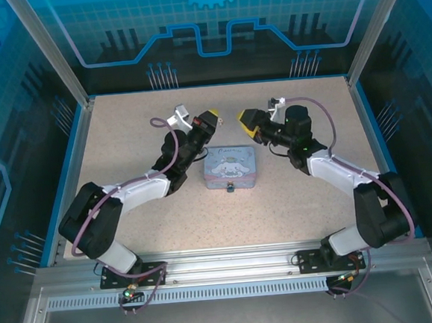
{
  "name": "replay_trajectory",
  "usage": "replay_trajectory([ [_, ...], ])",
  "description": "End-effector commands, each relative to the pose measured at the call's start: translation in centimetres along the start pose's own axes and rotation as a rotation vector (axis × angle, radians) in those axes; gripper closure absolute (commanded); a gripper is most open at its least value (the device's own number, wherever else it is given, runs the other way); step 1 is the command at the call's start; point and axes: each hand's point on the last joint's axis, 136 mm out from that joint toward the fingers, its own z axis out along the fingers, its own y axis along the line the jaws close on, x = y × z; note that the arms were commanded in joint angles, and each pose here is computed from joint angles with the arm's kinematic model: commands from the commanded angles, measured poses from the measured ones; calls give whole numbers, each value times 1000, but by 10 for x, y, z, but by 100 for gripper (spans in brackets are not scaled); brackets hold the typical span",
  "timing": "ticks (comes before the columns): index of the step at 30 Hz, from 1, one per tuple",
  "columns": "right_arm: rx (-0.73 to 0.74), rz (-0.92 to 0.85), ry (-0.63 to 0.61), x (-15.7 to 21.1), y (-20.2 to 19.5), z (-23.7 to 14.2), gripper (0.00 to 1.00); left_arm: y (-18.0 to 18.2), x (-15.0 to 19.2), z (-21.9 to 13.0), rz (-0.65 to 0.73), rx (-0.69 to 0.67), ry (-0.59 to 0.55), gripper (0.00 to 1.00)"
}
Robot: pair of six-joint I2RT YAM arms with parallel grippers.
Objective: Unlock the padlock with the key
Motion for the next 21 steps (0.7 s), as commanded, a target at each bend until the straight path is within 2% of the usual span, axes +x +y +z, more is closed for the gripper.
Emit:
replay_trajectory([
  [1,-119,-16,-26,-9,38,10,47,-7,-5,-1,-67,57,-47,100],
  [7,-139,-2,-6,-3,42,21,55,-5,-3,-1,-79,59,-50,100],
  [21,-159,10,47,17,44,37,64,-2,1,2,-91,63,-54,100],
])
